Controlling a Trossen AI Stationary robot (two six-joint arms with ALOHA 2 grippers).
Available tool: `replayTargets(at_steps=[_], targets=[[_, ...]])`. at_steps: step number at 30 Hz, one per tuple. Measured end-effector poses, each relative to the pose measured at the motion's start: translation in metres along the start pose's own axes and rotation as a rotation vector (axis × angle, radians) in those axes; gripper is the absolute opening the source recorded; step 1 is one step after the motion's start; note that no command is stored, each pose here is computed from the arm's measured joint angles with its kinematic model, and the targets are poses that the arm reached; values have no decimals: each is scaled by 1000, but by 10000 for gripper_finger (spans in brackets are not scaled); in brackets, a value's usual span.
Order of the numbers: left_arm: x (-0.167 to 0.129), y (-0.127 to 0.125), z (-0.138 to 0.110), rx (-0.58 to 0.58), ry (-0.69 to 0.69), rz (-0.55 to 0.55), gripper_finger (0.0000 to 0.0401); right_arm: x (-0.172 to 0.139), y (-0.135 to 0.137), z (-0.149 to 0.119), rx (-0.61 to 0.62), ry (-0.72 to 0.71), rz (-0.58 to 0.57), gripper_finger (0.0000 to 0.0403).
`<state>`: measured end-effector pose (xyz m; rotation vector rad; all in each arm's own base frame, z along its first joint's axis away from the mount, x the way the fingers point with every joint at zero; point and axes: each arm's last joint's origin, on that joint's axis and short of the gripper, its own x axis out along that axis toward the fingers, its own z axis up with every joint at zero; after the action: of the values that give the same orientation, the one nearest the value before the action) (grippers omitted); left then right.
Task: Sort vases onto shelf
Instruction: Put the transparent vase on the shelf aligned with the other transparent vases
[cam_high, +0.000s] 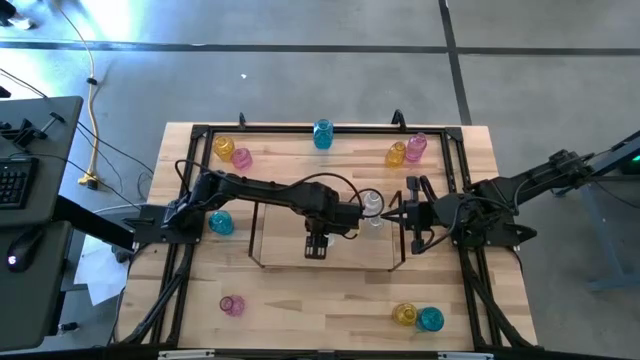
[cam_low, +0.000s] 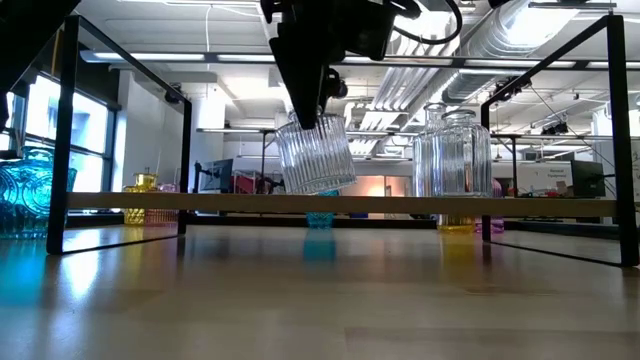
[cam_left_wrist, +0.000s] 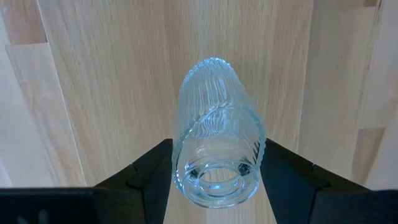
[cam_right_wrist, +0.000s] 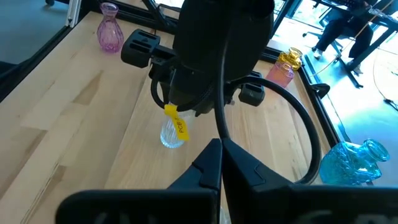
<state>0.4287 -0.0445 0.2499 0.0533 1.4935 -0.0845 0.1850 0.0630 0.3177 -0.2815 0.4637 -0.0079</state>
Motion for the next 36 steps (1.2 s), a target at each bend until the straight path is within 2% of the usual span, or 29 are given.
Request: replayTargets(at_steps=[7,19,22,25,30,36], targets=[[0,0,0,0,1,0,231,0,0,0,0,0,0,0],[-10,-9,1,49,-18,4,235,0,0,-1,-4,11,1,0],[-21,-14,-1,64,-50,58,232,0,0,-2,-7,17,2,0],[-33,-20,-6,76,-76,103,218,0,0,-2,-8,20,2,0],[-50,-25,-11,80,-134,102,174,0,0,-3,-11,26,2,0],[-76,-37,-25,102,-311,92,106,0,1,-7,43,68,3,0]])
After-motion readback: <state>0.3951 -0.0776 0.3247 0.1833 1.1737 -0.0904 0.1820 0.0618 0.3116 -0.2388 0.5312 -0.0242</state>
